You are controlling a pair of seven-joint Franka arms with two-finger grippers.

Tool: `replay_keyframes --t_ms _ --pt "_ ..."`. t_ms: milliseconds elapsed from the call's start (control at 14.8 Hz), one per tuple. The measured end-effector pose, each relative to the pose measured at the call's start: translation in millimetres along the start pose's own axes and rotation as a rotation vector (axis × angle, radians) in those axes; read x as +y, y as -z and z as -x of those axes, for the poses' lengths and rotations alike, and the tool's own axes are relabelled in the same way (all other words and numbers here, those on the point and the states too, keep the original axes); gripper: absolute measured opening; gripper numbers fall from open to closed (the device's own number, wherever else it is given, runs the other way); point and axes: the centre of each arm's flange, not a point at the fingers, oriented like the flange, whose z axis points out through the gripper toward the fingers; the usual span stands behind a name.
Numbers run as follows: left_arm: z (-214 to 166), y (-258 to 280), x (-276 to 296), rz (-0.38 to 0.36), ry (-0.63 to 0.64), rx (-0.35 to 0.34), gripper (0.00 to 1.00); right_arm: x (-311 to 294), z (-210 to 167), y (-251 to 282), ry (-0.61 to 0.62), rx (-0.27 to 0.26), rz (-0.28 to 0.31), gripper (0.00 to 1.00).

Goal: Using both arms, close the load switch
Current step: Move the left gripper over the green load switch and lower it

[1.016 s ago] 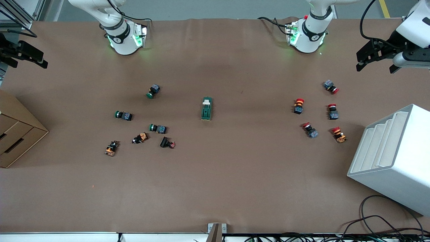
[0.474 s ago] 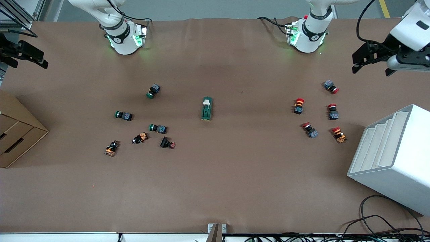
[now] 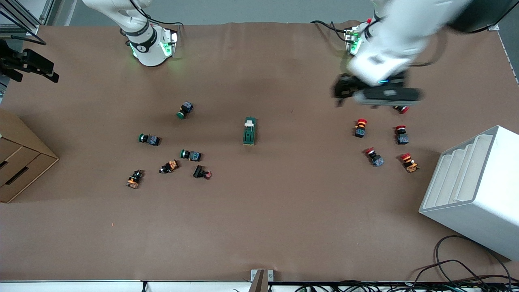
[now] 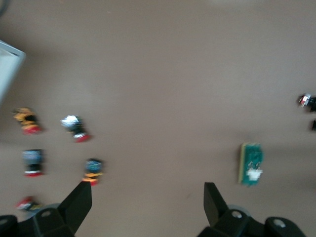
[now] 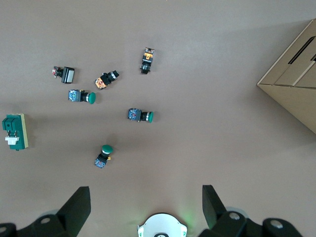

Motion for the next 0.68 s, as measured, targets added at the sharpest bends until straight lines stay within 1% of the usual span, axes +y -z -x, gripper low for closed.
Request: replay_keyframes --t_ms 203,339,474,609,677 --pt "54 -83 109 -0.044 0.035 0.05 1.0 1 0 0 -0.001 0.0 0.0 1.0" --pt "96 -135 167 -0.064 0.045 0.103 1.0 -2 0 0 0.005 0.0 0.0 1.0" --pt "133 -179 205 -0.089 0.045 0.185 1.0 -5 0 0 0.013 0.001 -0.001 1.0" --pt "165 -223 229 -0.115 0.1 0.272 1.0 -6 0 4 0.015 0.01 -0.003 1.0" --pt "180 -246 238 -0.116 0.114 0.316 1.0 -4 0 5 0.012 0.011 -0.002 1.0"
